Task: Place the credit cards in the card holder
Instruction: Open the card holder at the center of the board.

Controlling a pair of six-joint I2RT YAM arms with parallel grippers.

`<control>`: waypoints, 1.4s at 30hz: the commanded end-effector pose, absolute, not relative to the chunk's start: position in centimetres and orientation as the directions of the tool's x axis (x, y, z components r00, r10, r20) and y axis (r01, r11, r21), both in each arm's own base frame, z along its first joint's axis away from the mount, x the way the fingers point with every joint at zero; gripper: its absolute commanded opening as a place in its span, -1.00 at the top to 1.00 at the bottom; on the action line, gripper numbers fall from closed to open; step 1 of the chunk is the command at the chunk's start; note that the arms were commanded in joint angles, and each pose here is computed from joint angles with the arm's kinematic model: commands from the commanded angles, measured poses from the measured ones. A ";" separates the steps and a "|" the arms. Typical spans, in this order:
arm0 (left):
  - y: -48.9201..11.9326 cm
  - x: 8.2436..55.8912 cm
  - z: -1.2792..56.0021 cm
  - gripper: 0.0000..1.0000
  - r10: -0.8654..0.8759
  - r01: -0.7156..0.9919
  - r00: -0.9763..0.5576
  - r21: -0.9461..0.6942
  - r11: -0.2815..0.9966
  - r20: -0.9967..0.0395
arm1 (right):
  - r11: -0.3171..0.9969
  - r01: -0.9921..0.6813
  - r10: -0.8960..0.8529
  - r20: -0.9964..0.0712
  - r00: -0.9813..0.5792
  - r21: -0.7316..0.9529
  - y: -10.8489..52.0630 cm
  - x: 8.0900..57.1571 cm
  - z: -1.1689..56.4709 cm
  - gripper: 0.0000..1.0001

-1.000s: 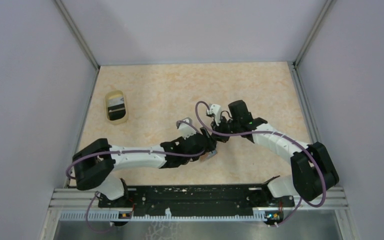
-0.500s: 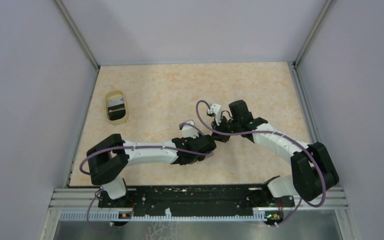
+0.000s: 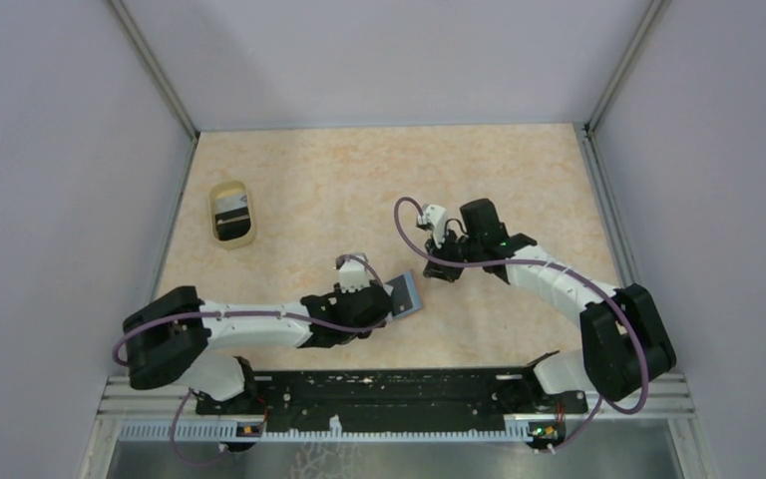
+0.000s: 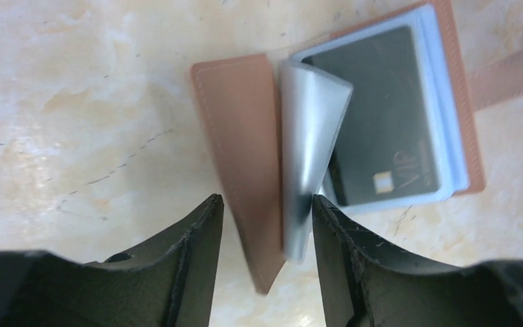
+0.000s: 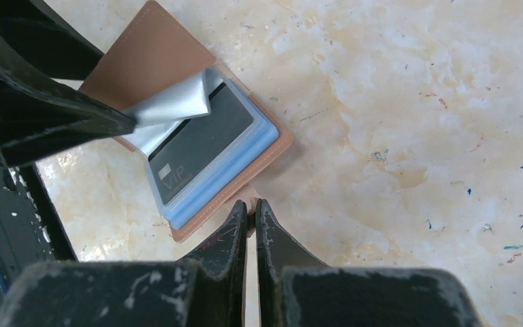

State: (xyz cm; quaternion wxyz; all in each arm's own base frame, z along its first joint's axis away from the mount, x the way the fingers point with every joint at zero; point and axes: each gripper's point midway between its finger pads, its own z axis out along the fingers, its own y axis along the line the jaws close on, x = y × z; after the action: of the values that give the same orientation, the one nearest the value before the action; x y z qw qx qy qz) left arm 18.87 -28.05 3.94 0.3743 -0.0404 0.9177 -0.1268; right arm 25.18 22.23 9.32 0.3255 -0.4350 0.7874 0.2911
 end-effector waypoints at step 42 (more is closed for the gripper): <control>-27.2 17.3 5.3 0.57 -0.138 0.279 -0.707 -0.453 0.846 -0.694 | 0.429 -0.801 -0.422 -0.691 -0.586 0.417 24.0 24.1 8.4 0.17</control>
State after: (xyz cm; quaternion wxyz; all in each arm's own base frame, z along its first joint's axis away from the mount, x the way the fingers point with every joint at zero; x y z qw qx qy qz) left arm 17.22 -25.91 4.70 0.3818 0.0323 0.8895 -0.2488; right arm 21.98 23.95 8.88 0.2500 -0.4271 0.7735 0.3961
